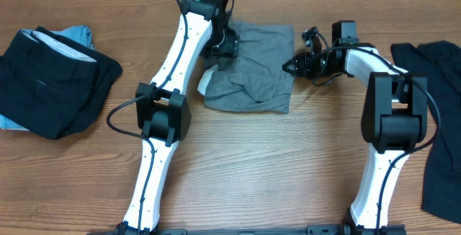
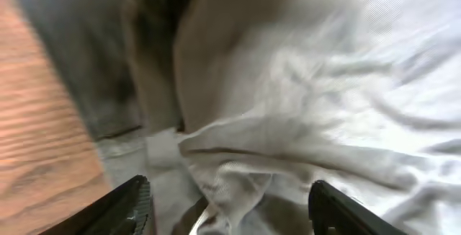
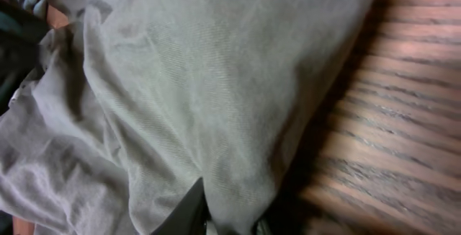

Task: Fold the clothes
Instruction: 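Grasp the folded grey trousers' top edge with the left gripper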

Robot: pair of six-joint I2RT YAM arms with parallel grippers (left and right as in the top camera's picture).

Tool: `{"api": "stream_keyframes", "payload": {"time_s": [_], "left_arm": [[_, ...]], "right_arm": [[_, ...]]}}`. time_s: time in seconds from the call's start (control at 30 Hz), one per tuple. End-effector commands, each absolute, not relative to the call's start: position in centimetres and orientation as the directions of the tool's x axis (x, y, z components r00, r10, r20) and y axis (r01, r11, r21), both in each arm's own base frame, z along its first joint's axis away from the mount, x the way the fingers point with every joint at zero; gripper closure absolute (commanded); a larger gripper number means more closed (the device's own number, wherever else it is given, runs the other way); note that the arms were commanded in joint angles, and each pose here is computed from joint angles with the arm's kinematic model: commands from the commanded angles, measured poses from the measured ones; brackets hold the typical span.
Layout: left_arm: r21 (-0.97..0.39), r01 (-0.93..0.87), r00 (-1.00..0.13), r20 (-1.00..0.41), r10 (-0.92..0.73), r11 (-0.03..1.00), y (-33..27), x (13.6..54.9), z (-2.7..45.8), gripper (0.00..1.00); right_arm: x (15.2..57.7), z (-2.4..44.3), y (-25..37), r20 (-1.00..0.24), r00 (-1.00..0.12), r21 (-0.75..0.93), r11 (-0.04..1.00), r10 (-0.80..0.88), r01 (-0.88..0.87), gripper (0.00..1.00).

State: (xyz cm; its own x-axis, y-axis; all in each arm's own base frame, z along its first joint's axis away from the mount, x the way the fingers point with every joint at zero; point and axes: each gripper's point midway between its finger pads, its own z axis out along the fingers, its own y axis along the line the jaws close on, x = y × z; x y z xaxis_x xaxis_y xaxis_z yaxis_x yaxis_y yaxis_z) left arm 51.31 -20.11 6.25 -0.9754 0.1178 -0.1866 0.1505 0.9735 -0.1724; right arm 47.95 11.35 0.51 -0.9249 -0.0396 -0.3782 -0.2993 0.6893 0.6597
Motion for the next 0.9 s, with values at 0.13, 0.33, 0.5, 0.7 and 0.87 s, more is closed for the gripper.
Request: {"api": "stream_keyframes", "payload": {"time_s": [0.13,0.33,0.5,0.7,0.87], "left_arm": [[-0.075,0.019,-0.950,-0.311,-0.005,0.997,-15.4,54.5,9.8,0.13],[-0.101,0.035,-0.983,-0.184,0.016,0.994,-16.1,52.7,4.3,0.07],[-0.310,0.152,-0.982,-0.158,0.107,0.938,-20.1,51.9,2.2,0.00],[-0.412,0.175,-0.983,-0.124,0.135,0.894,-21.7,50.8,1.1,0.00],[-0.470,0.167,-0.986,-0.074,0.150,0.867,-22.7,49.3,-0.7,0.00]], "right_arm": [[47.0,-1.7,10.1,-0.312,-0.950,0.637,0.735,-0.030,-0.232,0.87],[47.0,-1.7,10.1,-0.312,-0.950,0.637,0.735,-0.030,-0.232,0.87],[47.0,-1.7,10.1,-0.311,-0.950,0.637,0.735,-0.030,-0.232,0.87],[47.0,-1.9,9.9,-0.309,-0.951,0.626,0.746,-0.031,-0.228,0.87],[47.0,-1.9,9.9,-0.309,-0.950,0.626,0.746,-0.031,-0.228,0.87]]}}
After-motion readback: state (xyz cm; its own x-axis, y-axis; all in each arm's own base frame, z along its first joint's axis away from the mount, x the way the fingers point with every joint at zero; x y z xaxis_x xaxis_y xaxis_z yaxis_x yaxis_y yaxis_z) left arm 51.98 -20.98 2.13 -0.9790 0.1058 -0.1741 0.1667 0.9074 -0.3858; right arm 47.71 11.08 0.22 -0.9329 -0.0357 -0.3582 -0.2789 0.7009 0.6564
